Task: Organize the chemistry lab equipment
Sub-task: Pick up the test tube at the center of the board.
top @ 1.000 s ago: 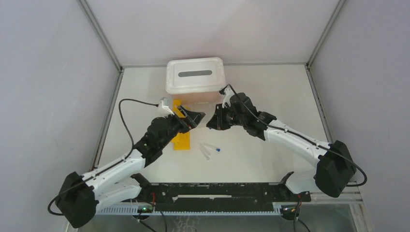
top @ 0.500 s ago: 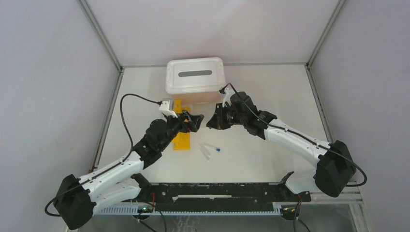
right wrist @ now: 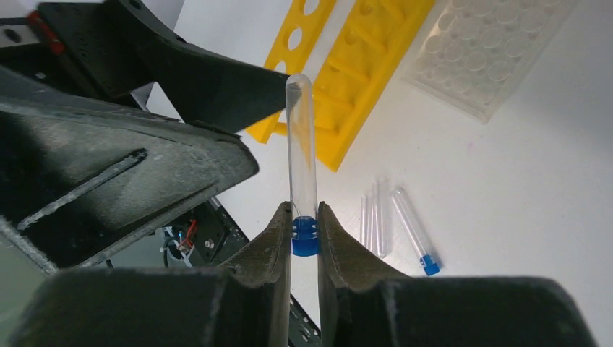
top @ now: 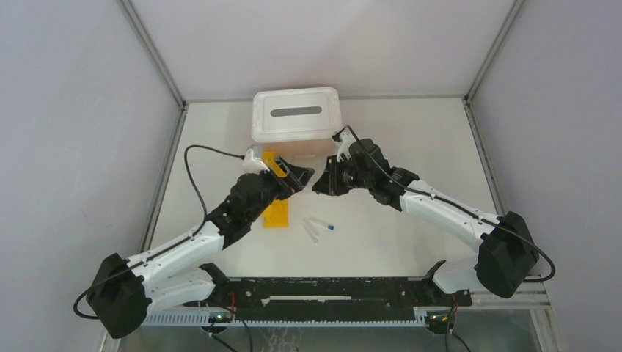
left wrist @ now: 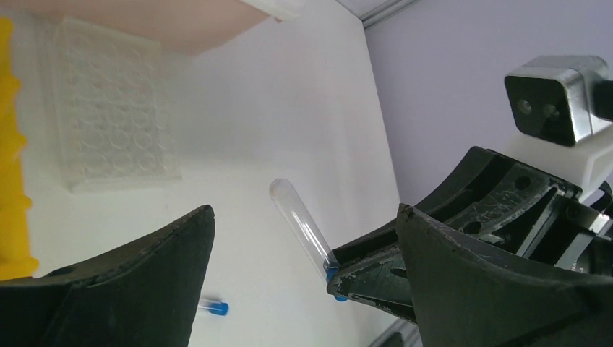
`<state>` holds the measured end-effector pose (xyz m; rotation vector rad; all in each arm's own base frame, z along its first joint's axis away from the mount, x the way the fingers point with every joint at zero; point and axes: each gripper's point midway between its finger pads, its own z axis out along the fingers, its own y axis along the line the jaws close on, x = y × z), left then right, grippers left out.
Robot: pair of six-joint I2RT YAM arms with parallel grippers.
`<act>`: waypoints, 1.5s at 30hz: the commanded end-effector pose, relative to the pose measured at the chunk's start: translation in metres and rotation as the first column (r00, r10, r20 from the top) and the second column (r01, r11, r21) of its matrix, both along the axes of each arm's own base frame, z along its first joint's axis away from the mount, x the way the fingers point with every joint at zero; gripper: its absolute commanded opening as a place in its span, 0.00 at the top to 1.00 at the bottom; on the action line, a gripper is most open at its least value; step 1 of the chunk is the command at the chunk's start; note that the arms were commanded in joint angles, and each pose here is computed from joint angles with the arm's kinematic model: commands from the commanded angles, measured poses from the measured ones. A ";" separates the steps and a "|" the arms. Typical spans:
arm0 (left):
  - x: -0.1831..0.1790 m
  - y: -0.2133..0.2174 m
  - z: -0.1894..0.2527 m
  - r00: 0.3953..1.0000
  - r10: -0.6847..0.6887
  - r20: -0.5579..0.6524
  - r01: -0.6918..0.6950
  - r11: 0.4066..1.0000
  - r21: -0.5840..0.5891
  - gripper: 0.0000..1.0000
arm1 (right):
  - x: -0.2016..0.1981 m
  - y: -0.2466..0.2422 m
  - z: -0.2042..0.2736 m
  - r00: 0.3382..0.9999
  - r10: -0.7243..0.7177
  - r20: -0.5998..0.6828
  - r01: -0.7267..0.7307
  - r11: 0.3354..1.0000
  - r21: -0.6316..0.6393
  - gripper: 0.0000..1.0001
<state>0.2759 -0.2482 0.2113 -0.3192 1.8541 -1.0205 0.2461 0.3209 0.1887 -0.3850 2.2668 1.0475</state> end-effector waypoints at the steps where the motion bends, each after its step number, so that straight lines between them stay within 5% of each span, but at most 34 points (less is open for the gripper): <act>1: 0.001 -0.012 0.020 0.993 -0.013 -0.114 -0.009 0.981 -0.196 0.03 | 0.009 0.012 0.030 0.997 0.013 0.080 -0.018 0.998 0.064 0.91; 11: 0.006 -0.004 -0.008 0.962 -0.030 -0.272 -0.104 0.879 -0.465 0.15 | 0.009 0.016 0.022 0.996 0.031 0.086 -0.035 0.998 0.044 0.91; 23: 0.011 -0.014 -0.011 0.957 -0.100 -0.273 -0.057 0.856 -0.513 0.46 | 0.010 0.019 0.013 0.996 0.053 0.067 -0.054 0.998 0.023 0.91; 45: 0.014 -0.022 -0.015 0.960 -0.149 -0.239 0.019 0.882 -0.472 0.77 | 0.016 0.013 0.015 0.997 0.045 0.059 -0.047 0.999 0.022 0.90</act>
